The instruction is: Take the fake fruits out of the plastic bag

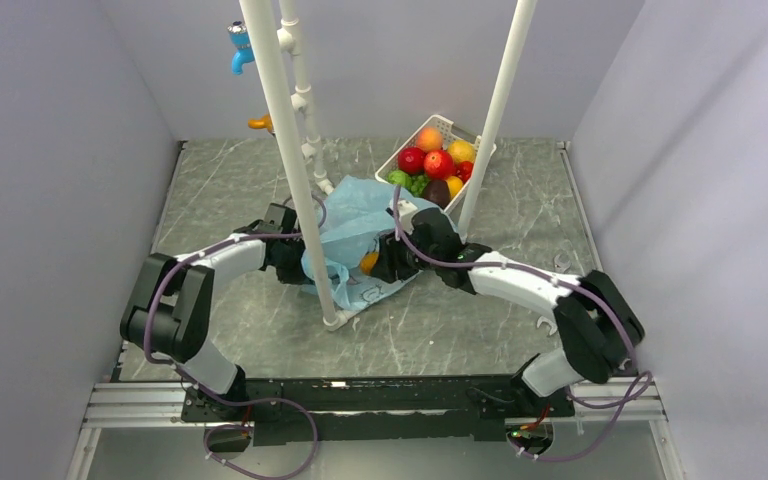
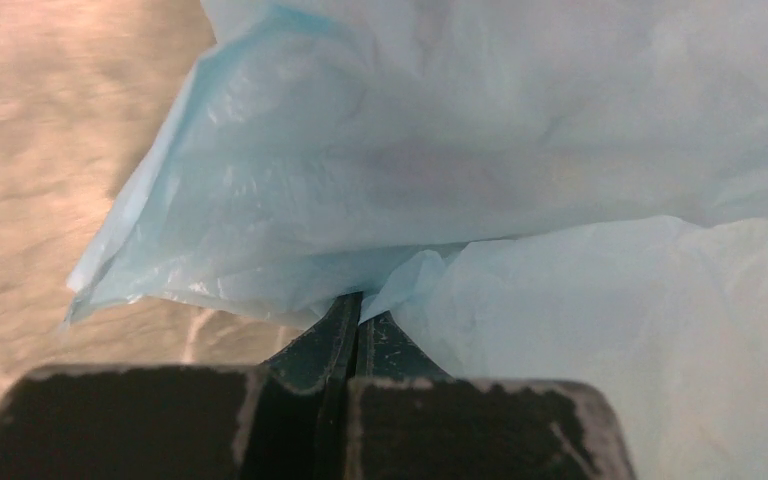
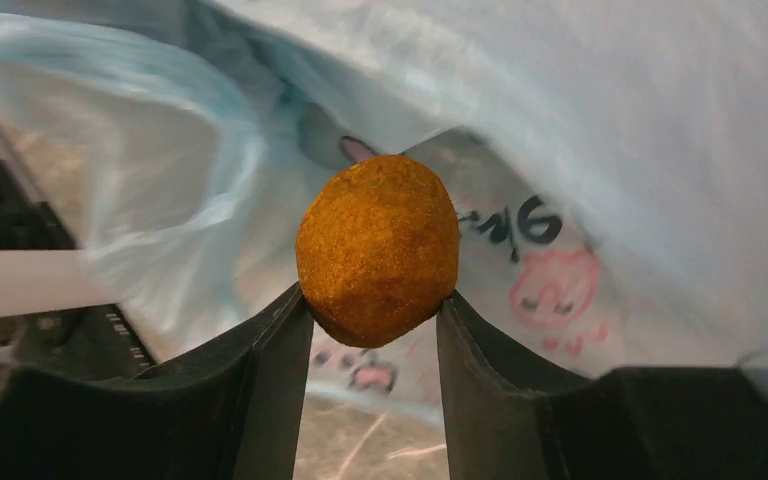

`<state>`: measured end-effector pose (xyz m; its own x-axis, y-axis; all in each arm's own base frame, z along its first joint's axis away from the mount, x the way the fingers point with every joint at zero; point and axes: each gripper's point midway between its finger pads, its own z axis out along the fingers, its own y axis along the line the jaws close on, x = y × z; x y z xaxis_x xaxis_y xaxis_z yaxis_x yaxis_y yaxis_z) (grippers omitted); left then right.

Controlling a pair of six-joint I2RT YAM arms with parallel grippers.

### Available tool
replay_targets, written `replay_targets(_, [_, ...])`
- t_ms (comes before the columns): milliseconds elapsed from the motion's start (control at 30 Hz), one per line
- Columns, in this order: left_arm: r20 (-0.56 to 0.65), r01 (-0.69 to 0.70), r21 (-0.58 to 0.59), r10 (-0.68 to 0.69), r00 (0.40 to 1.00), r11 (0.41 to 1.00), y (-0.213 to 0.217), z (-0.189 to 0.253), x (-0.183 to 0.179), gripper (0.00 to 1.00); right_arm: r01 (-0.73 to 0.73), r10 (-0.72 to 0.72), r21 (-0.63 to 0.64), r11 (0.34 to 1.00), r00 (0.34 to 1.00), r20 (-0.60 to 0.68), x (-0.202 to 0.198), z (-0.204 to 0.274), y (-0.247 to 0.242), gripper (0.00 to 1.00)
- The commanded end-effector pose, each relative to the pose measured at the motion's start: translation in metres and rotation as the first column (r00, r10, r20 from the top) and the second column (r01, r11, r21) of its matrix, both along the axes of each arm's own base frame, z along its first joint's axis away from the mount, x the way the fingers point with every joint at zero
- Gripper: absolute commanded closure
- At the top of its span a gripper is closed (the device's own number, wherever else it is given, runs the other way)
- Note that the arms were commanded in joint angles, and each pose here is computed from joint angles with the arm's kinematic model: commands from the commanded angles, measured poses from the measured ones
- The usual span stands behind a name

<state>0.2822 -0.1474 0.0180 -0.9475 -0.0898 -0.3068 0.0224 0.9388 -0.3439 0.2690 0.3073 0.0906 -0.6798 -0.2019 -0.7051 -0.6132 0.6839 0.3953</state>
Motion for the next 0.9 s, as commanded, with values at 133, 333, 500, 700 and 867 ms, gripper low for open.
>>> replay_targets(133, [0.035, -0.338, 0.135, 0.336, 0.941, 0.932, 0.070, 0.012, 0.005, 1.00, -0.021, 0.014, 0.155, 0.988, 0.999, 0.042, -0.017, 0.083, 0.002, 1.00])
replay_targets(333, [0.129, -0.618, 0.195, 0.605, 0.786, 0.762, 0.153, 0.043, -0.003, 1.00, 0.088, -0.104, 0.126, 0.988, 0.986, 0.131, 0.010, 0.124, -0.013, 1.00])
replay_targets(500, [0.177, -0.703, 0.237, 0.681, 0.710, 0.671, 0.201, 0.059, -0.010, 1.00, 0.228, -0.232, 0.044, 0.973, 0.945, 0.230, 0.062, 0.151, -0.026, 1.00])
replay_targets(700, [0.161, -0.718, 0.205, 0.701, 0.695, 0.665, 0.198, 0.067, -0.016, 0.55, 0.463, -0.394, -0.076, 0.883, 0.820, 0.416, 0.138, 0.166, -0.054, 1.00])
replay_targets(867, [0.223, -0.736, 0.179, 0.702, 0.676, 0.653, 0.199, 0.091, -0.030, 0.16, 0.599, -0.450, -0.172, 0.782, 0.734, 0.508, 0.191, 0.169, -0.079, 1.00])
